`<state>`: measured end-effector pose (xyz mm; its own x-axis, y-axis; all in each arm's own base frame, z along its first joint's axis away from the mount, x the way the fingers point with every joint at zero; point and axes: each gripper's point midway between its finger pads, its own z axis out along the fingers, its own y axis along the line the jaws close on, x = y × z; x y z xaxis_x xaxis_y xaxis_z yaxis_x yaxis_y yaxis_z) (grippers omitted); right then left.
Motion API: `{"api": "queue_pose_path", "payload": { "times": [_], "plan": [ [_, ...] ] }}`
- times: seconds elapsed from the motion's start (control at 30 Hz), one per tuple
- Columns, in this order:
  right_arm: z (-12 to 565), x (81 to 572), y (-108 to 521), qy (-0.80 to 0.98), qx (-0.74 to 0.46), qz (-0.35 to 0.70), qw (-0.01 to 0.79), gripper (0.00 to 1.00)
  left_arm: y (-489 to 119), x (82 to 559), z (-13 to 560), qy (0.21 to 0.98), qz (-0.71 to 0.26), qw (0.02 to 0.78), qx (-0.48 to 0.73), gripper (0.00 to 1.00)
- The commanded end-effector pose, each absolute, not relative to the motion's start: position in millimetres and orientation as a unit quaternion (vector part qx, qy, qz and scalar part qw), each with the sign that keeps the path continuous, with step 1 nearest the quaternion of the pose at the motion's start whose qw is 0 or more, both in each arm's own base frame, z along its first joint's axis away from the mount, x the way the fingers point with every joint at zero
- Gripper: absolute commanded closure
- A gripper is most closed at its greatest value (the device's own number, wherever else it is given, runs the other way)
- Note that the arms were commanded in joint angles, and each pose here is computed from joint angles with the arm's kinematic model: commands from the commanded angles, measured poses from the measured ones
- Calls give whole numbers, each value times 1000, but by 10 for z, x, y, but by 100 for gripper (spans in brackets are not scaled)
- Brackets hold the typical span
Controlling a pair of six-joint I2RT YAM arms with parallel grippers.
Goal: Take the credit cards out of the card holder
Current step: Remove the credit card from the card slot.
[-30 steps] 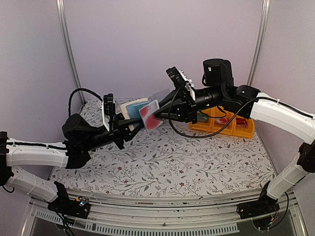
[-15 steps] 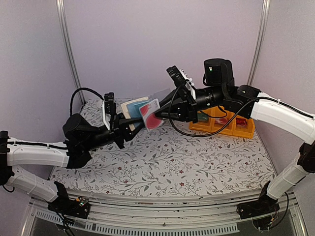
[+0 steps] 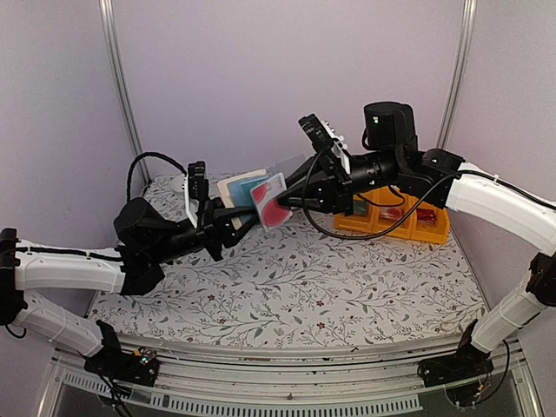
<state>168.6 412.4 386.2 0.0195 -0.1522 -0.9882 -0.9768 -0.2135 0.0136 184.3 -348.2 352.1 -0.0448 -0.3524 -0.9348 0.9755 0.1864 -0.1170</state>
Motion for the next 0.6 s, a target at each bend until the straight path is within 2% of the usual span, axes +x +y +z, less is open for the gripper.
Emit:
{"api": "queue_pose_path", "payload": {
  "times": [0.0,0.43,0.57],
  "plan": [
    [3913,1490,4074,463,-597,536,377,82,-3457,1993,3657,470,-538,629,308,100],
    [4055,1427,3885,459,-602,532,379,82,-3484,1968,3808,450,-550,631,310,100],
    [4112,1338,3797,437,-610,549,369,88,-3461,1940,3808,448,-553,630,310,100]
  ]
}}
